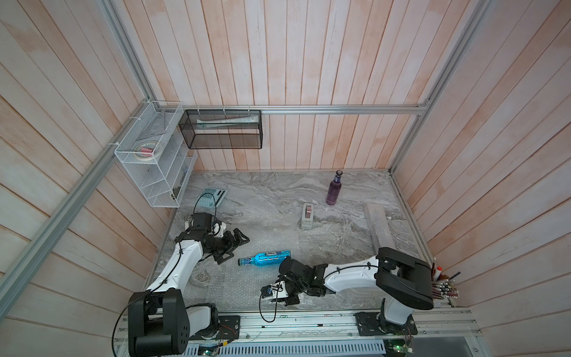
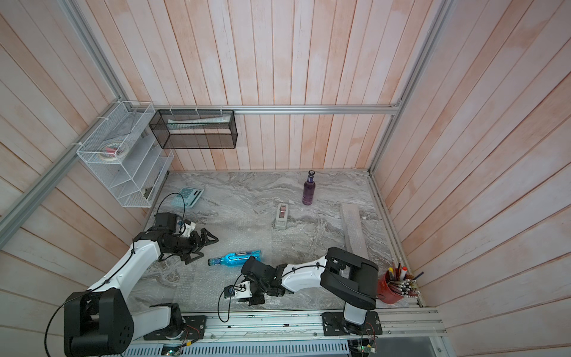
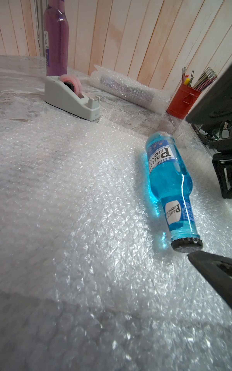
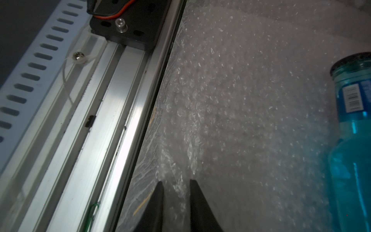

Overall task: Wrap wine bottles in bubble wrap
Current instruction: Wrap the wine bottle in bubble wrap.

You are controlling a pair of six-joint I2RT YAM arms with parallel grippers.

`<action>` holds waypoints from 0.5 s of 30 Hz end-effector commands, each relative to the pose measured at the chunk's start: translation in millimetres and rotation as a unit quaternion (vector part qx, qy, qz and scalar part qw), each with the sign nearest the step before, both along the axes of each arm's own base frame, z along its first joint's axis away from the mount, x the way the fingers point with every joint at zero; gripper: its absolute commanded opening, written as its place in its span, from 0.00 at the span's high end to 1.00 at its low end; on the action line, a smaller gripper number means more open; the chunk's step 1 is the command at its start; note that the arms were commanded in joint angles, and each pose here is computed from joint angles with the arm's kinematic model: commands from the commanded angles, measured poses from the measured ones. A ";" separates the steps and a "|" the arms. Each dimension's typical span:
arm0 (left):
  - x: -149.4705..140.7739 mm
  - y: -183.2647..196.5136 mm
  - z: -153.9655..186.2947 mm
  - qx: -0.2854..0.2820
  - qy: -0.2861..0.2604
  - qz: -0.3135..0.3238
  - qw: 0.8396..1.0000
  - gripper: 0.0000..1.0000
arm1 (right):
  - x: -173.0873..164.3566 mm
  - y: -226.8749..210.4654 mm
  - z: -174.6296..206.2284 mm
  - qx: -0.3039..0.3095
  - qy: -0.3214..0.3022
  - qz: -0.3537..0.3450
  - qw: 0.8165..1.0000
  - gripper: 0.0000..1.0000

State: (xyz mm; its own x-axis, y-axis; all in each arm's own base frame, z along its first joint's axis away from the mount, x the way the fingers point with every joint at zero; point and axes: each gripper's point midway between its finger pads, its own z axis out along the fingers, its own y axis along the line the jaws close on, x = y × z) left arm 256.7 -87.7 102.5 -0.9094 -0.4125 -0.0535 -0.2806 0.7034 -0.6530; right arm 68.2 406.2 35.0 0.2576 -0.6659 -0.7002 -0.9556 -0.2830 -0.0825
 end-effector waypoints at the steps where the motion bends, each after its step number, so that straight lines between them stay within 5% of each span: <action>1: 2.0 3.0 4.2 0.010 -0.010 -0.004 1.000 0.00 | -0.7 2.4 16.7 0.014 0.011 -0.009 1.000 0.83; 9: 4.0 5.3 13.2 0.020 -0.020 -0.006 1.000 0.00 | 7.7 3.8 31.6 0.026 0.025 -0.025 0.999 0.94; 15: 17.0 12.6 52.4 0.047 -0.060 -0.003 0.997 0.00 | 42.9 1.6 67.3 0.062 0.033 -0.070 0.995 0.94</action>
State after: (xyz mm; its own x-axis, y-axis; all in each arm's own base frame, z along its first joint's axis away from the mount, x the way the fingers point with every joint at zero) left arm 265.1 -80.9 127.5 -0.9073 -0.4063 -0.1085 -0.2551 0.7368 -0.6262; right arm 95.1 403.6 72.7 0.1617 -0.6384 -0.7525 -0.9819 -0.1806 -0.0578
